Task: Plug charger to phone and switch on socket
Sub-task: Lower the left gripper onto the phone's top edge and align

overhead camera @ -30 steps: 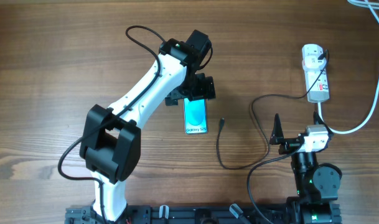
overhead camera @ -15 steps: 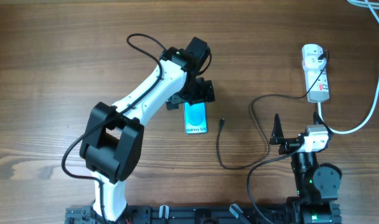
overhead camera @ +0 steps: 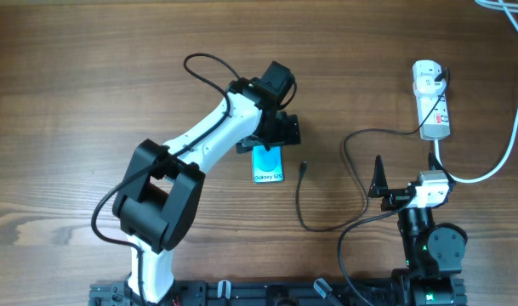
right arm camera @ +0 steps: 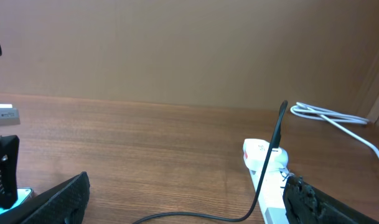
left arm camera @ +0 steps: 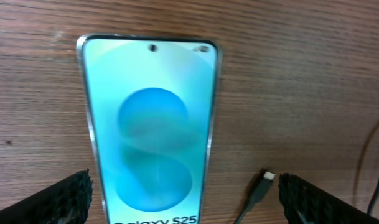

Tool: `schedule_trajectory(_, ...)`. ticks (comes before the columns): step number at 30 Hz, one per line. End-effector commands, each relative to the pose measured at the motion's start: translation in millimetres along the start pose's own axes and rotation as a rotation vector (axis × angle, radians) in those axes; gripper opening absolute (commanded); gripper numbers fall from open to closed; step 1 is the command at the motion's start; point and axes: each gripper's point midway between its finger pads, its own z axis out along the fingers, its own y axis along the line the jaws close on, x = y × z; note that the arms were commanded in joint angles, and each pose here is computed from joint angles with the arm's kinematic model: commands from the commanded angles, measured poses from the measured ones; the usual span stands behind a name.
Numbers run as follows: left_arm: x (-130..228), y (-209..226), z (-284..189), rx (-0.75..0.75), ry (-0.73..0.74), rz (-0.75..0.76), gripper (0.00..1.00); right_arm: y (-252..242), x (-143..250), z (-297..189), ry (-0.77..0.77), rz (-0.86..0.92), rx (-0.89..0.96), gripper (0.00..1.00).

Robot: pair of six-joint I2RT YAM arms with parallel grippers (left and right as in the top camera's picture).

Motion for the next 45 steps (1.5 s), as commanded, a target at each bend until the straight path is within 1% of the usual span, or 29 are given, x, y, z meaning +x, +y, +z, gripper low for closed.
schedule_trajectory(1, 1, -1, 7, -0.008, -0.004, 0.034, 1.0, 1, -1, 0, -0.007, -0.017, -0.007, 1.0)
schedule_trajectory(4, -2, 0, 6, -0.013, -0.019, 0.073, 1.0, 1, -1, 0, -0.007, -0.018, -0.007, 1.0)
schedule_trajectory(9, -10, 7, 6, -0.056, -0.058, 0.073, 1.0, 1, -1, 0, -0.007, -0.018, -0.007, 1.0)
schedule_trajectory(19, -15, 6, 6, -0.06, -0.084, 0.074, 1.0, 1, -1, 0, -0.007, -0.017, -0.007, 1.0)
schedule_trajectory(23, -19, 13, 5, -0.103, -0.111, 0.084, 1.0, 1, -1, 0, -0.007, -0.017, -0.007, 1.0)
schedule_trajectory(26, -19, 13, 5, -0.106, -0.109, 0.129, 1.0, 1, -1, 0, -0.007, -0.018, -0.007, 1.0)
schedule_trajectory(35, -19, 14, 8, -0.109, -0.104, 0.128, 1.0, 1, -1, 0, -0.007, -0.018, -0.007, 1.0)
schedule_trajectory(45, -8, 17, 25, -0.142, -0.055, 0.14, 1.0, 1, -1, 0, -0.007, -0.017, -0.007, 1.0)
